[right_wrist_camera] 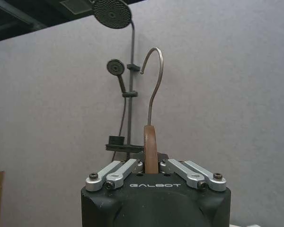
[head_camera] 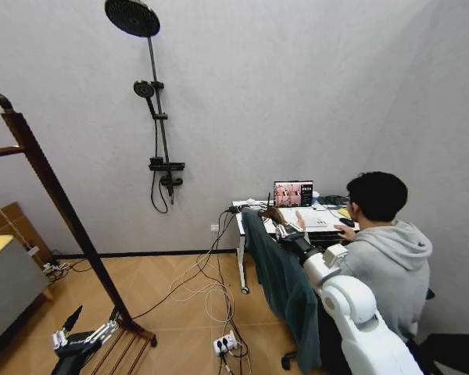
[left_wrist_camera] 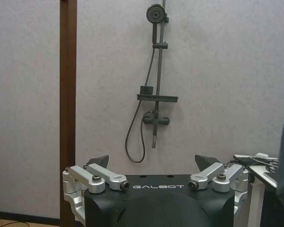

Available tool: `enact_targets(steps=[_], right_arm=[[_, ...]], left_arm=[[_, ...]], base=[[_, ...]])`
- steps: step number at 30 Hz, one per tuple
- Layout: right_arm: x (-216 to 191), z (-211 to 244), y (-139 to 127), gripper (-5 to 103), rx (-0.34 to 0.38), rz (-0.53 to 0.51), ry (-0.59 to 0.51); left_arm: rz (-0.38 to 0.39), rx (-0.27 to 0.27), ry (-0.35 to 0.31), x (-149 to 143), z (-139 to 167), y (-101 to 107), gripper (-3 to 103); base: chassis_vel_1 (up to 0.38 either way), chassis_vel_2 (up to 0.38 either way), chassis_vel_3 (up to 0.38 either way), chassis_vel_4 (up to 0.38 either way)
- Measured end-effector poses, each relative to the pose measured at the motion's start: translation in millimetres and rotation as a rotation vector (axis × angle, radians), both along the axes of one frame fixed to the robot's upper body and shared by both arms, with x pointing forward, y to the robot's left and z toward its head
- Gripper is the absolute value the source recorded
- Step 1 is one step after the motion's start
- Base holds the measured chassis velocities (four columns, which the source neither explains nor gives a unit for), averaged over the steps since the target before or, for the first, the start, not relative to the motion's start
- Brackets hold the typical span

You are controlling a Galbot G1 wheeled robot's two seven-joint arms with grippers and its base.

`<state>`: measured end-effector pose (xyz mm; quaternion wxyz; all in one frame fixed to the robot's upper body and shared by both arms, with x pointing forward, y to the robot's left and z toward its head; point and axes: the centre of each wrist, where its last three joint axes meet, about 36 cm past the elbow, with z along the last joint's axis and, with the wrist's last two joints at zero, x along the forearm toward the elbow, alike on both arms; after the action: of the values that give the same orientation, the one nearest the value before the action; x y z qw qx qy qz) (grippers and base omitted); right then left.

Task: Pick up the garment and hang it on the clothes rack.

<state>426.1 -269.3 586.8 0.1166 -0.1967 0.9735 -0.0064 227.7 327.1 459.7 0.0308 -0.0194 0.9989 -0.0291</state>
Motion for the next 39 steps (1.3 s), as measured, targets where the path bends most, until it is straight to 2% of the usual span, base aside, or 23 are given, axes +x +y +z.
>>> enact_targets(steps=[6, 17, 39], right_arm=[[25, 3, 5, 10, -0.026, 0.036, 0.000], [43, 8, 25, 10, -0.011, 0.106, 0.011], [39, 9, 26, 10, 0.007, 0.100, 0.019]], left_arm=[[0.000, 0.000, 0.000, 0, 0, 0, 100], [0.000, 0.000, 0.000, 0, 0, 0, 100], [0.000, 0.000, 0.000, 0, 0, 0, 100]], base=[[0.073, 0.070, 0.087, 0.068], [0.111, 0.101, 0.109, 0.105], [0.130, 0.122, 0.126, 0.122]])
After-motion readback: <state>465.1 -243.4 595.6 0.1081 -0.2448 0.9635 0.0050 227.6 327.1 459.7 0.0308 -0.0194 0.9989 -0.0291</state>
